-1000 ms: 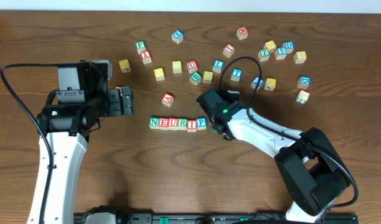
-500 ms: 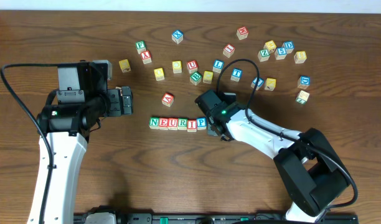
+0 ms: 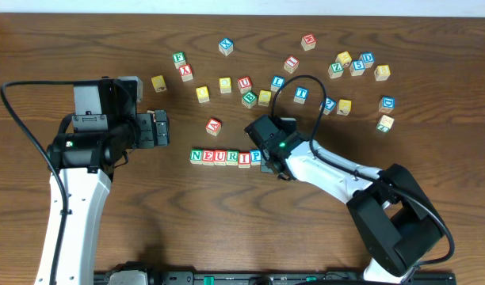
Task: Spell out NEURIPS
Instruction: 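Open the right gripper and raise it off the S block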
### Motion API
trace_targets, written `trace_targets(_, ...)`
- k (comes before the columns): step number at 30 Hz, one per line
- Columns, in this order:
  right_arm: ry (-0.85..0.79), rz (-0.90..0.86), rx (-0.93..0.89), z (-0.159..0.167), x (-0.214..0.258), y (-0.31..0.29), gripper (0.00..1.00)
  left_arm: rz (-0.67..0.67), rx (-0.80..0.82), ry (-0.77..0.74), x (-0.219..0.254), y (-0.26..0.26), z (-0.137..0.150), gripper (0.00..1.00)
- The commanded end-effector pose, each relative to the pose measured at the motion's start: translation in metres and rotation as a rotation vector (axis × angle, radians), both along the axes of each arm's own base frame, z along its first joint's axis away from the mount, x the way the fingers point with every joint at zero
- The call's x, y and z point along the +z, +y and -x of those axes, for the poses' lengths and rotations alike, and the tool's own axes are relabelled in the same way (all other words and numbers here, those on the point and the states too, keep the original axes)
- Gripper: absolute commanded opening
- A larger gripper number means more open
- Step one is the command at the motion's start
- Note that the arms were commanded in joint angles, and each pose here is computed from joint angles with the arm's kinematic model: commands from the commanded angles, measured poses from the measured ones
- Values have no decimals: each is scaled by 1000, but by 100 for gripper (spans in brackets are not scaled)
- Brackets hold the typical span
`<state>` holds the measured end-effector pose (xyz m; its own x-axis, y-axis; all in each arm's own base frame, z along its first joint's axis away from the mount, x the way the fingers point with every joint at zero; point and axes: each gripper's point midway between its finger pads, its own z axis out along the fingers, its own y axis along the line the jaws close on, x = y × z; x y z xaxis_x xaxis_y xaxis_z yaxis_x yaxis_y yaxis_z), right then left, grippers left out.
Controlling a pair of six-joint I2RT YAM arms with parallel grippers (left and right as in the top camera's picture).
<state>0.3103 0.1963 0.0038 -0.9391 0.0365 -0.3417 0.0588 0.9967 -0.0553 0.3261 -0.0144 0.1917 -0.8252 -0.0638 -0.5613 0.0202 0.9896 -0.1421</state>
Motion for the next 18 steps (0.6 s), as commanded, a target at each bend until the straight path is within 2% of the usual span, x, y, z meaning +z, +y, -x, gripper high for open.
trace_targets(1,6,13,46,4,-4,5,20,-12,0,-25,9,3,-4,98)
trace_targets(14,-5,28,41,2,-3,3,22,-12,0,-25,9,3,-4,98)
trace_targets(18,-81,109,-43,-8,4,-16,23,-12,0,-25,9,3,-4,98)
